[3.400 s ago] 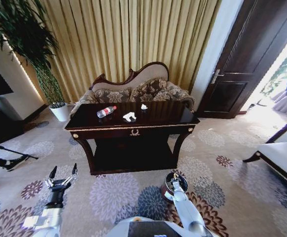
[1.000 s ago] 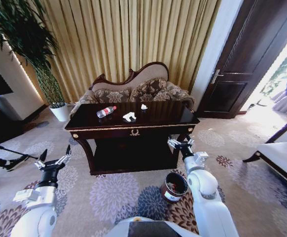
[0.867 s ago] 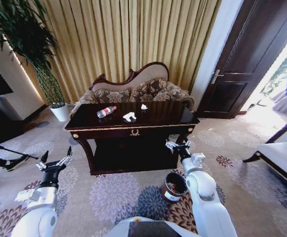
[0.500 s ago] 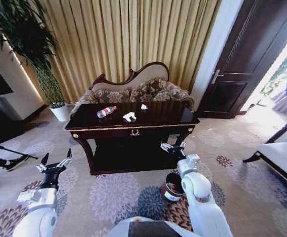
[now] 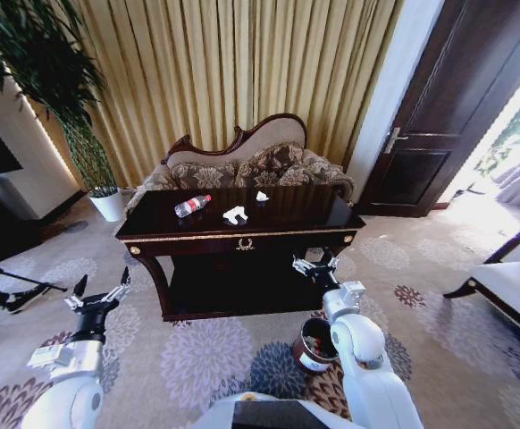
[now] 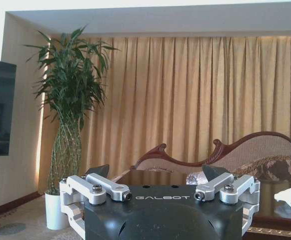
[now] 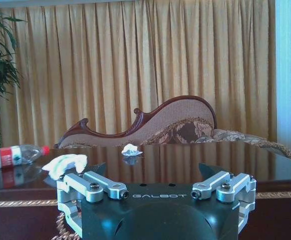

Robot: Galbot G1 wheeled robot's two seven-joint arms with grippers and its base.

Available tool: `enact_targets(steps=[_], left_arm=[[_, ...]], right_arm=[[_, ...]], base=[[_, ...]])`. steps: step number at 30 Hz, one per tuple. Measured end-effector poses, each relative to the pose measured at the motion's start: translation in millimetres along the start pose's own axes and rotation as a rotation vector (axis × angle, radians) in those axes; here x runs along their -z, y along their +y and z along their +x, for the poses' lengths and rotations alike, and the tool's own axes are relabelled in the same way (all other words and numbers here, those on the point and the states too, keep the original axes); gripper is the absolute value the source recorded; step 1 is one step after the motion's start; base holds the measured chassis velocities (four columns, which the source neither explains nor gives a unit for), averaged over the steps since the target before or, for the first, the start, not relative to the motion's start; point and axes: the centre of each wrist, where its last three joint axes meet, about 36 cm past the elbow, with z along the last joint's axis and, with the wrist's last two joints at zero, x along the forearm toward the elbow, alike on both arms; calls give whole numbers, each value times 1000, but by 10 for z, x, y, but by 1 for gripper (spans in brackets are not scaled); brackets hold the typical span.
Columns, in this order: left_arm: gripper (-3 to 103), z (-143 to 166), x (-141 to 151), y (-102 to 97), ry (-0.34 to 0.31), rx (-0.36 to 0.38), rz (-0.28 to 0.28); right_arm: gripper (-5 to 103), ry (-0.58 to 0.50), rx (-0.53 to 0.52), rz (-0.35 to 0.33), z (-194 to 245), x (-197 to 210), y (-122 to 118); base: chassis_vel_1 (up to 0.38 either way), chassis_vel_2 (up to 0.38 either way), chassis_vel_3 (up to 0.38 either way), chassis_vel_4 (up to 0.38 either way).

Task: Move to the front of the table and place the trash on the table into the trash bin.

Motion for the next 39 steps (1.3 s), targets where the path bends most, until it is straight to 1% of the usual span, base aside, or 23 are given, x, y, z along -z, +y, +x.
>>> enact_targets(steps=[17,27,35,39], left_arm=[[100,9,-15,8,8,-2,-2],[100,6,-20,5,8,-3,-2],[100,-4,-17,8,9,-7,-4],[100,2,-25,42,15,-3,-11]], right_arm=[[100,-15,13,1,37,90,18],[100,-17,23,-20,34,130,25],[100,-22,20,-23,44,175,-1],[100,-21,16,-25,44,213,-44]], base=[[-132,137,127,-129],[-131,136,136,-128],[-123,129,131,-131],[-96,108,102,-93]])
